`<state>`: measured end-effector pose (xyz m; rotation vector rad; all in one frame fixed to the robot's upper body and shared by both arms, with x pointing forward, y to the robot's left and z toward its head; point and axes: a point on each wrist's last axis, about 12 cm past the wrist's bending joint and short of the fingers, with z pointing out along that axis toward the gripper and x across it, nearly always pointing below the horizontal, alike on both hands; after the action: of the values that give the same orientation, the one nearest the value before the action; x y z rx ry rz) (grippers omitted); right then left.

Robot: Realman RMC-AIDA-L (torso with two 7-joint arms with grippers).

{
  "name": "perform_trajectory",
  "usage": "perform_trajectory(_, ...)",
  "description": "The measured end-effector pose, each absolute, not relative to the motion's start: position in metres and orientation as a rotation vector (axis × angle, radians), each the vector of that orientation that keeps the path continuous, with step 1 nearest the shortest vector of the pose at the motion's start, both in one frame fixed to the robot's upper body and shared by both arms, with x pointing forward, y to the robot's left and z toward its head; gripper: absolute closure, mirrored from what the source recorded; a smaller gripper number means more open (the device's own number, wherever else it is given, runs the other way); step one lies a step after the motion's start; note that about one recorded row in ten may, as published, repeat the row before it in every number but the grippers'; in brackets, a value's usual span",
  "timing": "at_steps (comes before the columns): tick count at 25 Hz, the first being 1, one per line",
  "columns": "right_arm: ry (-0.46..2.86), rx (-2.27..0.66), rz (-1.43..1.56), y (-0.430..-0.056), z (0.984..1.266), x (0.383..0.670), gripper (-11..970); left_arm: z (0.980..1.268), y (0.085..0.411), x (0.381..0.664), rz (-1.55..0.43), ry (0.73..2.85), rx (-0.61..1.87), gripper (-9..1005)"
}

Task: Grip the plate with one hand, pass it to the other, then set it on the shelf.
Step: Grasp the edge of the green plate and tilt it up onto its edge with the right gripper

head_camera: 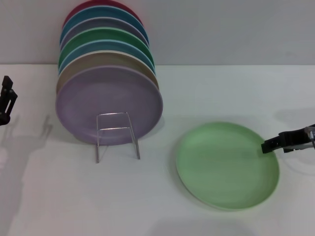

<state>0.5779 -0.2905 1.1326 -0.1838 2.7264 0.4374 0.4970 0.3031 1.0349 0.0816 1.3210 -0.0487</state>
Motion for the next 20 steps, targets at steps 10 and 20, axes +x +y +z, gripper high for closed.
perform_trajectory(10,2.762,-0.203,0.45,-0.284,1.121,0.581,351,1.035,0.305,0.499,-0.038,1.322,0.088,228)
perform_trajectory(20,2.781,-0.198,0.458,-0.283,1.116,0.581,571,1.035,0.306,0.499,-0.038,1.322,0.088,228)
